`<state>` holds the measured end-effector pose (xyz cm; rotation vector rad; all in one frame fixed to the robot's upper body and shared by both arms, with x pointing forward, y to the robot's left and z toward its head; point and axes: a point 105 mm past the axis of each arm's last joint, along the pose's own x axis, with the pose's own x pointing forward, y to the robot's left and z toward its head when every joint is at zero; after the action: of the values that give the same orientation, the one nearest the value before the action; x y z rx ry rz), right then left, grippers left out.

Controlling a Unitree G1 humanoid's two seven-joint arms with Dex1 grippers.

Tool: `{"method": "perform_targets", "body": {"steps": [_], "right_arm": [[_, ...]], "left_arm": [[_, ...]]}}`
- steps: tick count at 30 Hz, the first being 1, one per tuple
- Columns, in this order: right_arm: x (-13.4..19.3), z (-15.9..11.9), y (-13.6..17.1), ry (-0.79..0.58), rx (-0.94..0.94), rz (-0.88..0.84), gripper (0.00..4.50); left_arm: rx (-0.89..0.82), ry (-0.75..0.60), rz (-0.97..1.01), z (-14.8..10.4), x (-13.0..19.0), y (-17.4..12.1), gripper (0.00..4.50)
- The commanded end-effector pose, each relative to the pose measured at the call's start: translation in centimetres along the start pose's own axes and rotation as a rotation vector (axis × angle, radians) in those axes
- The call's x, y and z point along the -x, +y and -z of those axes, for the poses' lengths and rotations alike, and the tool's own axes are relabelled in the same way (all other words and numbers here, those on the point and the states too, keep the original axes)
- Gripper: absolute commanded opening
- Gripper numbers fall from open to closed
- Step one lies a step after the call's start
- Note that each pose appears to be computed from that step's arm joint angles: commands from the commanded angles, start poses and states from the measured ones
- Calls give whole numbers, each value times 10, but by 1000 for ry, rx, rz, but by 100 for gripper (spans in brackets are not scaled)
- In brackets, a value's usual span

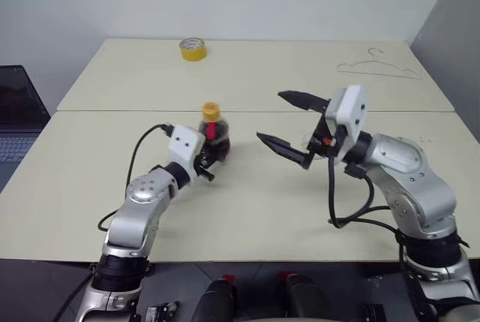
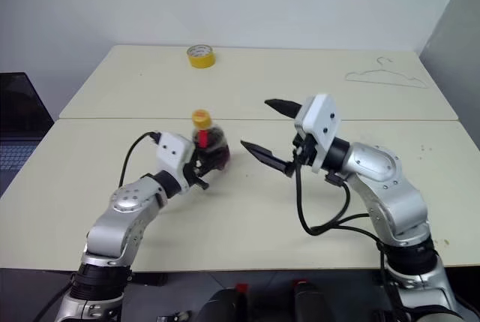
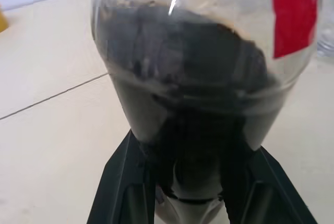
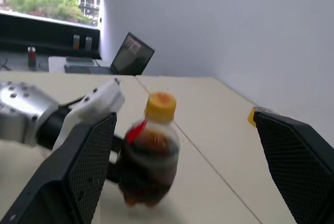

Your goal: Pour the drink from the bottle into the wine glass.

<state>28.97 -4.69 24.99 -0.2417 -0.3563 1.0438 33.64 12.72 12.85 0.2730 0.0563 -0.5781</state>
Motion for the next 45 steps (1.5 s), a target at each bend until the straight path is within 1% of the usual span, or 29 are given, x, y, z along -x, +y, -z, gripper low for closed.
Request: {"method": "perform_targets", "body": {"steps": [1, 7, 15, 22, 28, 29, 31, 37, 38, 45], "right_arm": [[-10, 0, 2, 3, -18, 19, 450], [-25, 10, 9, 39, -102, 22, 450], [-40, 13, 8, 50, -116, 52, 450], [-42, 20, 8, 72, -114, 55, 450], [-44, 20, 7, 65, -117, 58, 450], [-44, 20, 7, 64, -119, 58, 411], [-45, 19, 6, 59, -122, 61, 356], [-45, 18, 7, 47, -136, 60, 138], [-45, 17, 7, 44, -139, 60, 123], [-41, 14, 6, 28, -122, 28, 123]], "left_arm": [[-120, -70, 14, -27, 0, -5, 115], [-115, -77, 51, -29, -4, -17, 108], [-121, -87, 73, -33, -7, -24, 103], [-119, -93, 74, -35, -8, -25, 100], [-119, -97, 78, -36, -8, -26, 98], [-119, -97, 78, -36, -8, -27, 98], [-120, -96, 79, -35, -8, -27, 98], [-121, -90, 78, -33, -7, -27, 94], [-121, -88, 78, -33, -7, -26, 93], [-93, -73, 96, -30, -2, -23, 90]]}}
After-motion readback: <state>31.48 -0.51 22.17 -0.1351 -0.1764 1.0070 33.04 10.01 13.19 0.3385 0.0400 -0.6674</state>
